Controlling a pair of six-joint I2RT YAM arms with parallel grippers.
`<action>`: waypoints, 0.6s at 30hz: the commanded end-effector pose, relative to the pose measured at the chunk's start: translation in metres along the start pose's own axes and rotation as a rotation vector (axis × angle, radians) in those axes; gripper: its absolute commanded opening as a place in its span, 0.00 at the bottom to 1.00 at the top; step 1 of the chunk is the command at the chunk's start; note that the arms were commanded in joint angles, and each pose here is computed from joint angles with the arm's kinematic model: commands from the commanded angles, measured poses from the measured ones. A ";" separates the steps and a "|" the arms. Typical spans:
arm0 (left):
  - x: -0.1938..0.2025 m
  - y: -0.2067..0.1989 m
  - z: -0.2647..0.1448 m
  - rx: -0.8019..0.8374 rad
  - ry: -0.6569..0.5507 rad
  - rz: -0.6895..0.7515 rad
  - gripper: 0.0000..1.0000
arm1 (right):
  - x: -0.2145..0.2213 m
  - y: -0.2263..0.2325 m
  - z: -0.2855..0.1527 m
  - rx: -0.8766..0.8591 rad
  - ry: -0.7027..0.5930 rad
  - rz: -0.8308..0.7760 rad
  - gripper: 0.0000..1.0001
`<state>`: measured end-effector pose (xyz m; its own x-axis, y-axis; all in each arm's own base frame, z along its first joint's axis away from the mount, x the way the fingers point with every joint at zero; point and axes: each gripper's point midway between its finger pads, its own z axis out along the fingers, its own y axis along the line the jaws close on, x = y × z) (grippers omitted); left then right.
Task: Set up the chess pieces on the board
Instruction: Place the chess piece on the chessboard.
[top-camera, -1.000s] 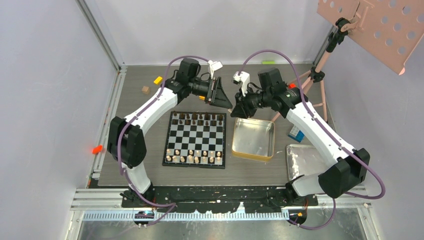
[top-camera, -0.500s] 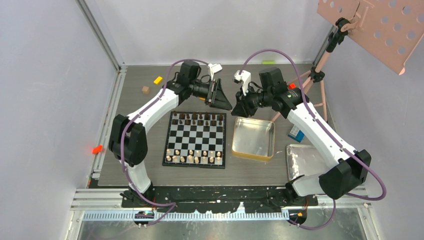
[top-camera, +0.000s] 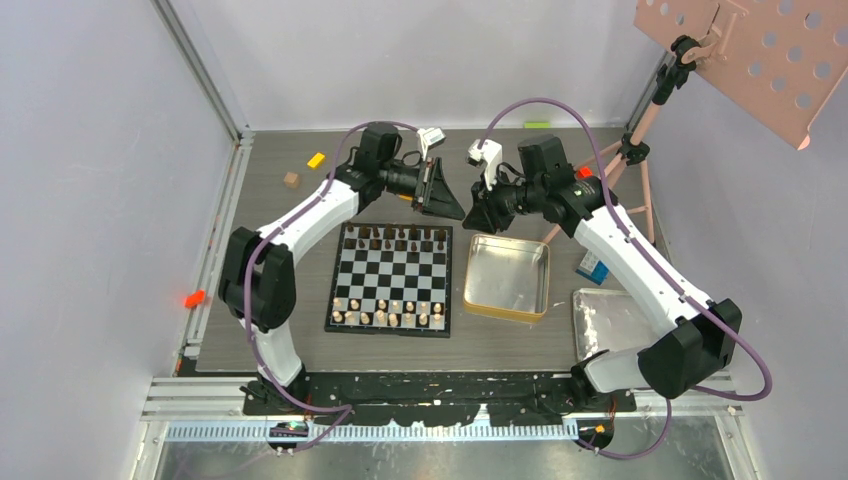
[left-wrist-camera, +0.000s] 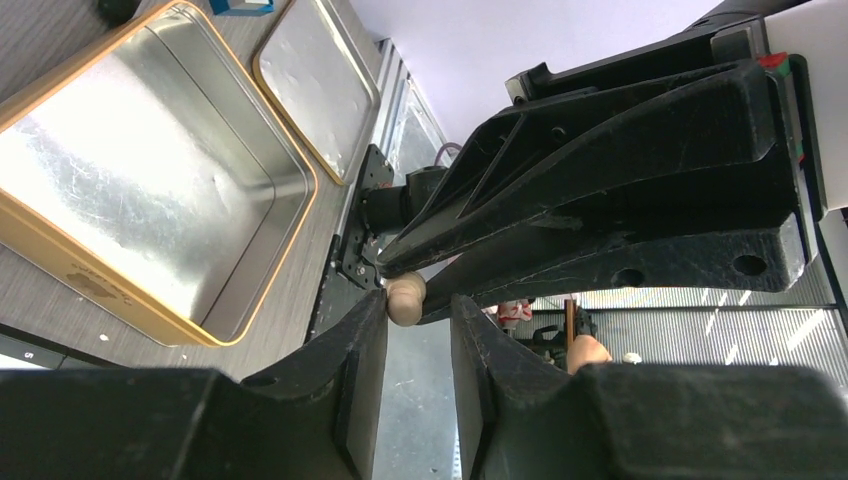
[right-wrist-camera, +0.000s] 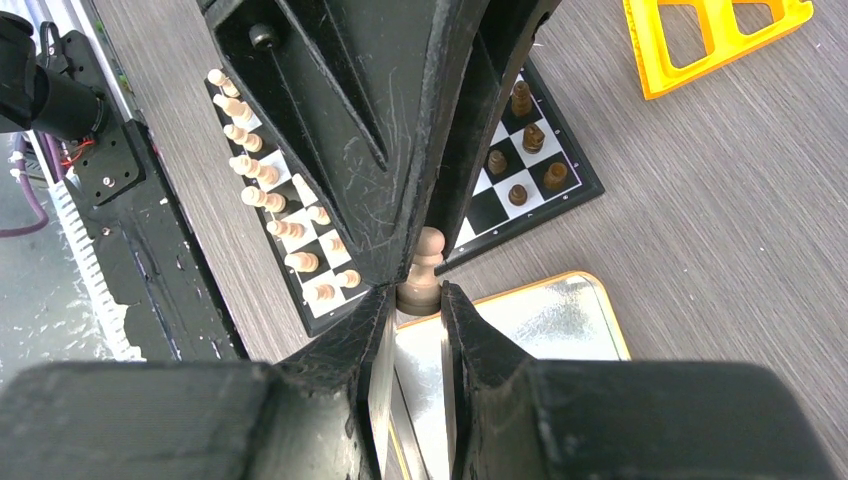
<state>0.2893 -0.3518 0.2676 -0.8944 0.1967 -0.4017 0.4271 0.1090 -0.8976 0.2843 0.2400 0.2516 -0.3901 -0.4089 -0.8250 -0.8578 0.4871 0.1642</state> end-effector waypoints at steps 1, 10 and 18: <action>-0.004 -0.007 -0.001 0.041 0.001 0.027 0.30 | -0.009 0.000 -0.001 0.009 -0.038 -0.026 0.02; -0.004 -0.007 0.000 0.057 0.002 0.020 0.16 | -0.005 -0.001 0.001 0.010 -0.029 -0.025 0.03; -0.004 -0.006 0.000 0.063 0.000 0.026 0.00 | -0.004 -0.002 0.000 0.021 -0.027 -0.026 0.19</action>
<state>0.2932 -0.3541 0.2622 -0.9075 0.1876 -0.3757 0.3985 0.1027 -0.9114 0.2872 0.2398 0.2486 -0.3855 -0.4079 -0.8276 -0.8558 0.4933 0.1555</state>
